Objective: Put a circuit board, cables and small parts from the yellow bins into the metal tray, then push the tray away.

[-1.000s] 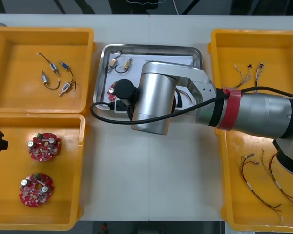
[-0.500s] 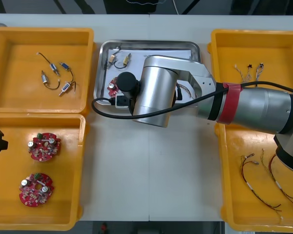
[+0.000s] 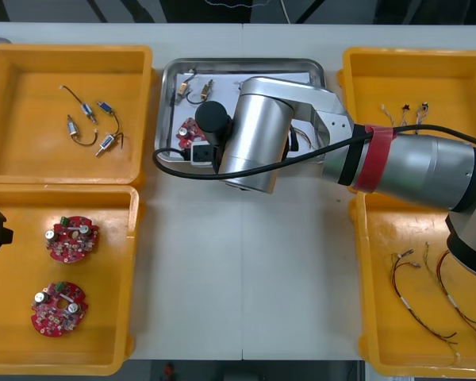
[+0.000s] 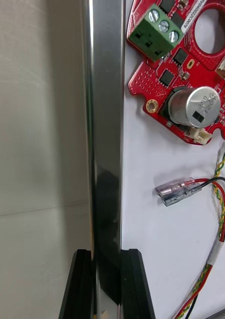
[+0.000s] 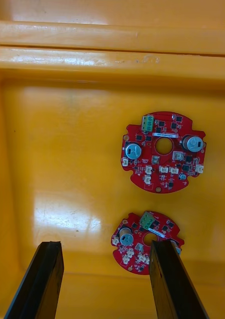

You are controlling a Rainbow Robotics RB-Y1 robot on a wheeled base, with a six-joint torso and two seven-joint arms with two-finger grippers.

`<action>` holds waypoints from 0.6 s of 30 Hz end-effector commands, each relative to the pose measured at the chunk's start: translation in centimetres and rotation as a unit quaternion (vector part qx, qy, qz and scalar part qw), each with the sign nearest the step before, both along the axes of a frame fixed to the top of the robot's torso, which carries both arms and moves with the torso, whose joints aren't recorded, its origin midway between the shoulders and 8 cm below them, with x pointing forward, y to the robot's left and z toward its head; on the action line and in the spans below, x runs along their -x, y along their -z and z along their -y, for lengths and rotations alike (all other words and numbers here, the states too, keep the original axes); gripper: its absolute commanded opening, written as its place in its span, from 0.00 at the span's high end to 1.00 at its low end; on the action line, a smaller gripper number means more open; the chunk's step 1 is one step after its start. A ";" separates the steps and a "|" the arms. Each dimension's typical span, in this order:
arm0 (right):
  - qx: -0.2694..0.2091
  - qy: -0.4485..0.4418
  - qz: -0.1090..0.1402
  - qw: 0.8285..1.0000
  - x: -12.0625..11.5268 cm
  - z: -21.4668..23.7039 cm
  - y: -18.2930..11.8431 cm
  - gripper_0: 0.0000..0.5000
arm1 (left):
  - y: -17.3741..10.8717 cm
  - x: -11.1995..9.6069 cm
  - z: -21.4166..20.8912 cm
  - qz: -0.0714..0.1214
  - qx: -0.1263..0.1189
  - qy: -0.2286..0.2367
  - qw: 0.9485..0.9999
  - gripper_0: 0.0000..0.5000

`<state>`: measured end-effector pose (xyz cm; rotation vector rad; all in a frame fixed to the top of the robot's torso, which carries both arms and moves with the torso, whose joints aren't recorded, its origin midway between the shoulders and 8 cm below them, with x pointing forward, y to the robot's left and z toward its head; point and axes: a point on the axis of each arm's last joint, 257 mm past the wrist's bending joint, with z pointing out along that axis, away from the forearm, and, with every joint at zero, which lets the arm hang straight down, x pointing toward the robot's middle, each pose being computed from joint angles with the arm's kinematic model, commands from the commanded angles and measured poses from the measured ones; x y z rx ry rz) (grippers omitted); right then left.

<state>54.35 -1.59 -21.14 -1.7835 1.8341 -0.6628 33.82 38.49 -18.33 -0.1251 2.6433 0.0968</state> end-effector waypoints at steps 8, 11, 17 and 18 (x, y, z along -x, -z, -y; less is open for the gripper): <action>-0.030 -0.023 0.019 0.999 -2.6 -3.2 -4.2 1.00 | -0.3 0.8 -0.4 -0.012 -0.046 0.055 0.997 0.00; -0.030 -0.023 0.022 0.999 -3.1 -3.4 -4.3 1.00 | -0.3 0.8 -0.4 -0.012 -0.046 0.055 0.997 0.00; -0.025 -0.024 0.028 0.999 -4.2 -2.9 -4.5 1.00 | -0.3 0.8 -0.4 -0.012 -0.046 0.055 0.997 0.00; -0.023 -0.025 0.028 0.999 -4.2 -2.8 -4.5 1.00 | -0.3 0.8 -0.4 -0.012 -0.046 0.055 0.997 0.00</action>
